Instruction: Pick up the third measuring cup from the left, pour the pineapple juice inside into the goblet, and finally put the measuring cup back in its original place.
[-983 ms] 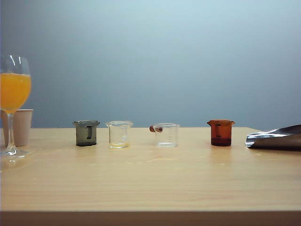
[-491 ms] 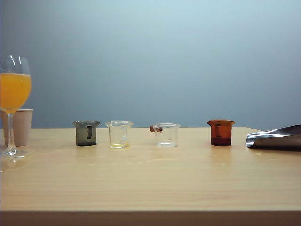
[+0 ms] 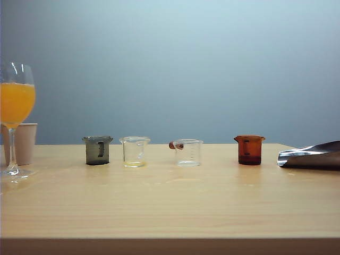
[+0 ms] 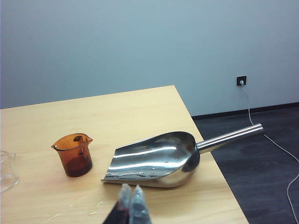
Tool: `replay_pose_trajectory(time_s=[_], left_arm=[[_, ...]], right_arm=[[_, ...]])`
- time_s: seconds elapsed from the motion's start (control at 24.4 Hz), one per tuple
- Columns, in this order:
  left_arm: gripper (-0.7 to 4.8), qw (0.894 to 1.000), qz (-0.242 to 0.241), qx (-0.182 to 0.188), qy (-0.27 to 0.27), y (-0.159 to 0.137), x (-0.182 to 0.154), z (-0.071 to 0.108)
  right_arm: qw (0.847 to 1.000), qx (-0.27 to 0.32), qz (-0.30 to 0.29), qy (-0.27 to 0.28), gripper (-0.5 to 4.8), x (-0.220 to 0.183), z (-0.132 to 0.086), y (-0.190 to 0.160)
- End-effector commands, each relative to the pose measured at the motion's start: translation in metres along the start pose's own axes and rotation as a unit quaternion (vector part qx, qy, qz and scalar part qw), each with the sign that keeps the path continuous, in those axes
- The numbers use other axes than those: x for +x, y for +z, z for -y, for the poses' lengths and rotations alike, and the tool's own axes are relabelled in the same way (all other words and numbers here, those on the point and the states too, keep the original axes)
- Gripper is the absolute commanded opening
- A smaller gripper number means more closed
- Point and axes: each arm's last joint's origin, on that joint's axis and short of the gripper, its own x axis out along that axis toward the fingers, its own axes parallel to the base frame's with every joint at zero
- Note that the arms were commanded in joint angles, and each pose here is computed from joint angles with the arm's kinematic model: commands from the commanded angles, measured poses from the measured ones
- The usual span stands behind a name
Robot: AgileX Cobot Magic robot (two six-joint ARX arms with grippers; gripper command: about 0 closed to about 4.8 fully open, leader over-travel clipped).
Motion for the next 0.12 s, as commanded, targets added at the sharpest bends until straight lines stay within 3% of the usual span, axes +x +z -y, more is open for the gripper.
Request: replay_pose_trajectory(time_s=[0.04, 0.12], left_arm=[[-0.03, 1.000, 0.004, -0.001, 0.002, 0.0011, -0.0001, -0.0001], [-0.03, 1.000, 0.004, -0.001, 0.002, 0.0011, -0.0001, -0.0001]], right_arm=[[1.000, -0.001, -0.003, 0.003, 0.09, 0.0002, 0.0000, -0.0015], [1.000, -0.001, -0.005, 0.003, 0.09, 0.0002, 0.0000, -0.0018]])
